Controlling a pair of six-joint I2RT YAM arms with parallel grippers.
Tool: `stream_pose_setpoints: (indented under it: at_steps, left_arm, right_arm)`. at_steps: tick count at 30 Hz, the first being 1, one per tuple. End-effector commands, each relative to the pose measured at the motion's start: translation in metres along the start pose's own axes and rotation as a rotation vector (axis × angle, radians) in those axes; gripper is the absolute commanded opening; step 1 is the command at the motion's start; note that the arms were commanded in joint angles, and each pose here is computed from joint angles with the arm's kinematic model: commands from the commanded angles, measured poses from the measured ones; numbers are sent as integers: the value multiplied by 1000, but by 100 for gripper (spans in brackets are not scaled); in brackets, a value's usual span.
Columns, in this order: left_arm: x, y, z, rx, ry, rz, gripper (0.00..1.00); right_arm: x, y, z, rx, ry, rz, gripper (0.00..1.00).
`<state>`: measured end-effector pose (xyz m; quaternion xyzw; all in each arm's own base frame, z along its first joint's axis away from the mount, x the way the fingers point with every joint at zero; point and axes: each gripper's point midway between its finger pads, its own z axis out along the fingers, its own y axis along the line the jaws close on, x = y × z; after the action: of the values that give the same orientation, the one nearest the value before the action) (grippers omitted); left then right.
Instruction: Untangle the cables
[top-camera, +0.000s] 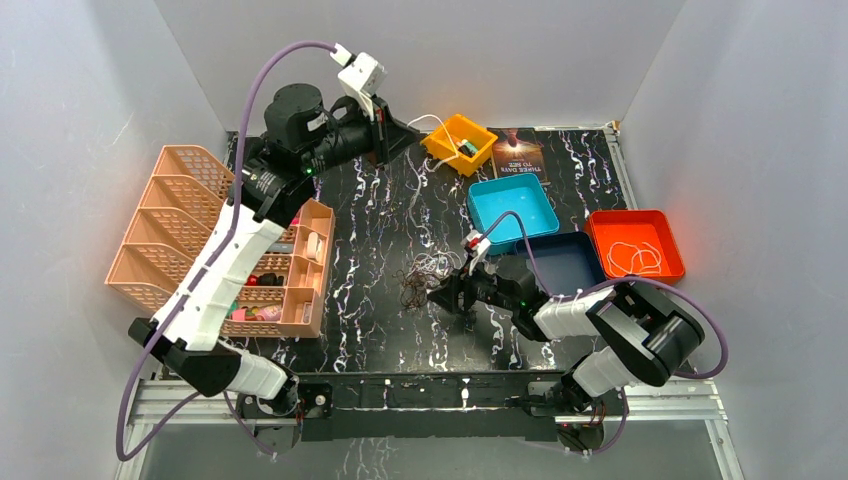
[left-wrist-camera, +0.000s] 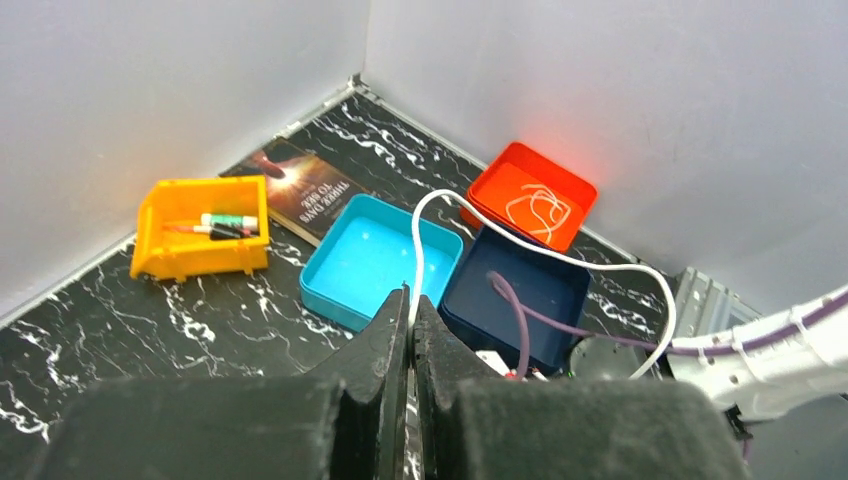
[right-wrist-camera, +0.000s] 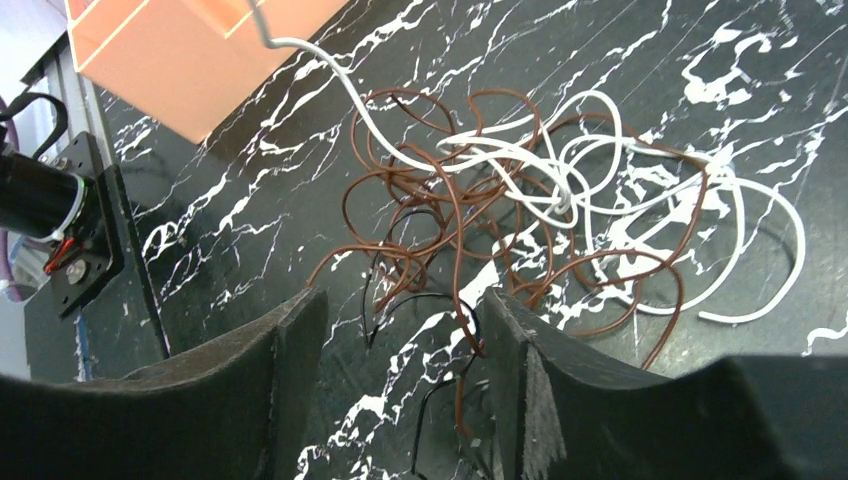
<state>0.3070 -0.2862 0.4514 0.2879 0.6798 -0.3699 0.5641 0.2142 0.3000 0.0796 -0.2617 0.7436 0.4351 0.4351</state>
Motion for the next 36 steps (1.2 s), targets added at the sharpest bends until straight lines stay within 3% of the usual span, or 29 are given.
stream_pose_setpoints:
  at_steps: [1, 14, 30, 36]
  left_arm:
    - [-33, 6, -5, -49, -67, 63, 0]
    - [-79, 8, 5, -54, -149, 143, 0]
    - [-149, 1, -6, -74, -365, 210, 0]
    - [-156, 1, -6, -76, -392, 216, 0]
  right_arm:
    - [-11, 12, -2, -51, -44, -12, 64]
    - [-6, 12, -6, -47, -28, -6, 65]
    - [-18, 20, -12, -65, -41, -33, 67]
    - [-27, 28, -17, -85, -54, -46, 67]
